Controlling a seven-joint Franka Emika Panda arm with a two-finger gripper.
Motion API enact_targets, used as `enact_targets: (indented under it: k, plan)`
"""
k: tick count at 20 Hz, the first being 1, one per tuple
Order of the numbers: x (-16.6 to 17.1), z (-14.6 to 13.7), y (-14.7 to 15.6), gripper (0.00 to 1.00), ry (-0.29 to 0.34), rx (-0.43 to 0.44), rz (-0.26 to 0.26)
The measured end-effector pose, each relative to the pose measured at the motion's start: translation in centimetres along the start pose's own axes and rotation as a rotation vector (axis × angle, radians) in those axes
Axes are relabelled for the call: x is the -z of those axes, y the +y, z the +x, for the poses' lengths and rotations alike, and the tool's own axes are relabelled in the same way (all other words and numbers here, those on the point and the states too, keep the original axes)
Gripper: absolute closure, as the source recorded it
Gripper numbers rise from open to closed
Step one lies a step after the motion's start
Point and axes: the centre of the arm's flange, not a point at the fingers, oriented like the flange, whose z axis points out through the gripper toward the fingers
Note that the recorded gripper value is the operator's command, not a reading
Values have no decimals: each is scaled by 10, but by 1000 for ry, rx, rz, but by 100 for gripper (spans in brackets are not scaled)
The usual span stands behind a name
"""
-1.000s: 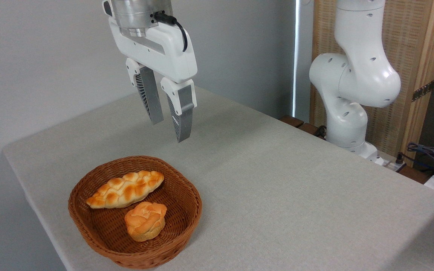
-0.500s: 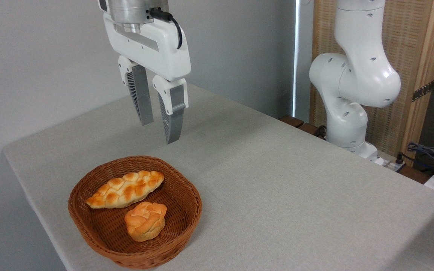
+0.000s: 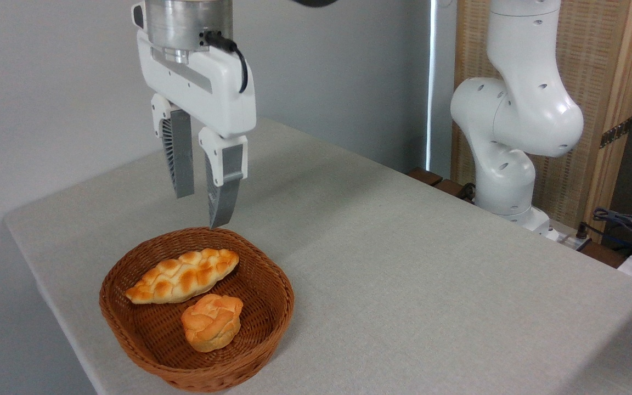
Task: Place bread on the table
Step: 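Lower the open gripper down onto the braided bread roll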
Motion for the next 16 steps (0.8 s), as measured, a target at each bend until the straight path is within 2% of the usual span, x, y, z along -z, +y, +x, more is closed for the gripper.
enact_targets:
  k: [2,7,11,16]
  plan:
    - [-12,3,5,0,18,1,-20]
    - [-46,12,18,0,6,-6,-85]
    - [-76,30,33,0,28,-40,-77]
    - [-112,27,41,0,23,-42,-79]
